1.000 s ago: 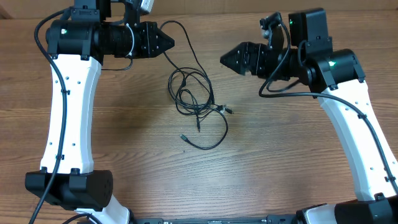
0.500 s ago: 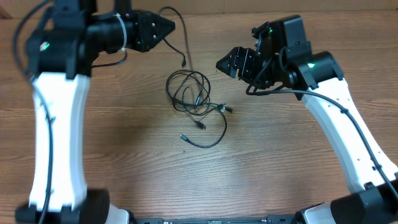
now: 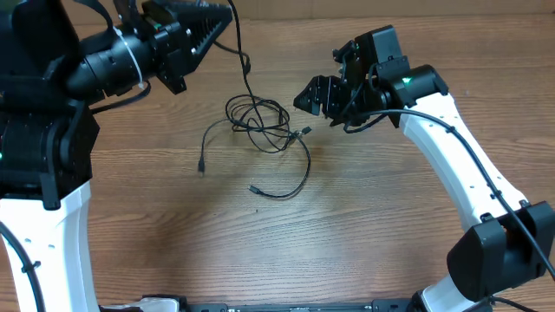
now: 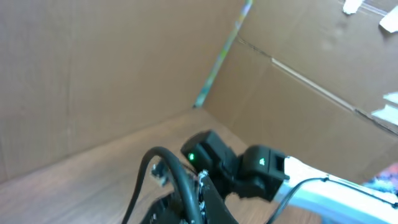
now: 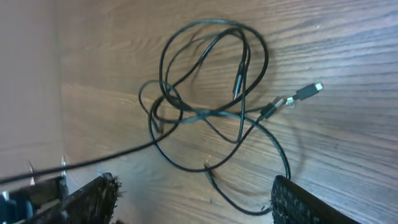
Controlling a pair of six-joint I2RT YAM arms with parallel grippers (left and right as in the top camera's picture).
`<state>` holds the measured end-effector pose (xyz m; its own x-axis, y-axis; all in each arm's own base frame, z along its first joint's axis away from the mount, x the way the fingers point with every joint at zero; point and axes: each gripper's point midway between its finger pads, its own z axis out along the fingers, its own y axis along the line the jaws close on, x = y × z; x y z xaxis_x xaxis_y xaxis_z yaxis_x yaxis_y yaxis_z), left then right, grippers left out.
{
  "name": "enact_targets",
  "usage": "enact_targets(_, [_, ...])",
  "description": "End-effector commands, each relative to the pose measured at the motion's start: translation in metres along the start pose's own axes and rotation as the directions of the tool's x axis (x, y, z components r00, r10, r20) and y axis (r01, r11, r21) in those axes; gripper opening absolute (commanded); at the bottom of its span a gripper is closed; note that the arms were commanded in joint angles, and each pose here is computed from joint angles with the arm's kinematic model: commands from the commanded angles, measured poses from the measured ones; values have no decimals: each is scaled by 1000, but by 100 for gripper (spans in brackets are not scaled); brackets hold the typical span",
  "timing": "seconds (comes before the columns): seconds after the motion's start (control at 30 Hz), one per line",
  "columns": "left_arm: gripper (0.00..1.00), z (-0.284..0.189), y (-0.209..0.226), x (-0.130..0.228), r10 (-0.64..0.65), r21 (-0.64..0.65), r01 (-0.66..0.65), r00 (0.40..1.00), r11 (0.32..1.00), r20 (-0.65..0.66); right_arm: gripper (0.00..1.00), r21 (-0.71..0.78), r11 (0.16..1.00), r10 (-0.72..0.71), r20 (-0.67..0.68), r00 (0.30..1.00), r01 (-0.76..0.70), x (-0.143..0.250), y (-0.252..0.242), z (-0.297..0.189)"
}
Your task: Untangle cables
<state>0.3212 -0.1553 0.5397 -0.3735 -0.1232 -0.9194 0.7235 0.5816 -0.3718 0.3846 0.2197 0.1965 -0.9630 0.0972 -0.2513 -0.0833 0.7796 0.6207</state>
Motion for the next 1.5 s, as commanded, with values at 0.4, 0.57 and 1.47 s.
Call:
enact_targets(0.4, [4, -5, 2, -17, -45, -46, 49, 997, 998, 70, 77, -92, 918, -397, -199, 896, 386, 56, 18, 63])
enact_targets(0.57, [4, -5, 3, -16, -54, -48, 57, 996, 997, 66, 72, -213, 877, -476, -257, 841, 432, 84, 35, 92])
enact_targets(1.47, [4, -5, 37, 10, -174, -217, 174, 985, 961, 17, 13, -138, 918, -391, -160, 906, 372, 58, 59, 59])
